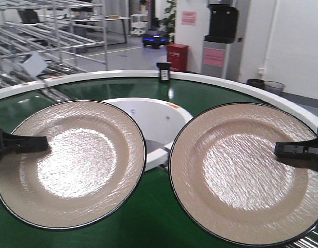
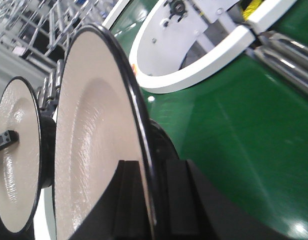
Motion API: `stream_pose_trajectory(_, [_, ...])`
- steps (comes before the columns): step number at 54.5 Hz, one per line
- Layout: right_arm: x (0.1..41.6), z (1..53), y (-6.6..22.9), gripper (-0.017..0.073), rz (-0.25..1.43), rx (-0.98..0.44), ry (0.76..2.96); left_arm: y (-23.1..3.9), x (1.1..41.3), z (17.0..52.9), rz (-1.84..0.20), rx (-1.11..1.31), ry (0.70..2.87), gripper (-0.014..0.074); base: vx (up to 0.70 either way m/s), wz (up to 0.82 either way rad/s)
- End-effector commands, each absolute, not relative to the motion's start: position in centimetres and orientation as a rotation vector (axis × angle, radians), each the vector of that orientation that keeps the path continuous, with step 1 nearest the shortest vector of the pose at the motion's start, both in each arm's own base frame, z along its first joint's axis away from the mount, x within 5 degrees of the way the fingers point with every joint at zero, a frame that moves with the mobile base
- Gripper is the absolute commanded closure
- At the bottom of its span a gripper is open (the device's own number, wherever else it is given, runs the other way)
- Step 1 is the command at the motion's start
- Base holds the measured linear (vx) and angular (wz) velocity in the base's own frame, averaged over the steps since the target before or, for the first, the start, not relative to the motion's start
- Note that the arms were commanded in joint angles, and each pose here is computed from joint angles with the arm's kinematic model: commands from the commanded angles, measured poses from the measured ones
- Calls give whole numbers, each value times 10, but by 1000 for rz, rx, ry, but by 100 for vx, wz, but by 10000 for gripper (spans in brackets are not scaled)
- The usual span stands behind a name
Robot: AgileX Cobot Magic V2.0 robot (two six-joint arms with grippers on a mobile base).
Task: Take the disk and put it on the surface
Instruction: 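Hold both plates raised while the base drives to the steel table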
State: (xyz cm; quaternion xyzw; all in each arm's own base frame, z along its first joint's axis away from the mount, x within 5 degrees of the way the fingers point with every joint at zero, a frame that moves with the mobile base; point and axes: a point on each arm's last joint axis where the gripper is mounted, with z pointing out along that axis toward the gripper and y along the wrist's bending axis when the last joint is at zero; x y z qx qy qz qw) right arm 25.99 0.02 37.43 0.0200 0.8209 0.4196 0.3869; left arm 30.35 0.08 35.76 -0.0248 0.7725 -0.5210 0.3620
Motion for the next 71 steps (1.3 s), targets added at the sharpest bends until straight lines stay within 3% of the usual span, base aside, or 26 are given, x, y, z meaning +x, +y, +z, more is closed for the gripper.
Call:
stream_pose_trajectory(1, [255,402,3,568,1144,78,1936,-8,291,394,-1483,-15,1816,601,-11,-44])
stream_pose_trajectory(71, [253,403,3,568,1145,71,1935,-8,291,394,-1483,-15,1816,601,-16,-65])
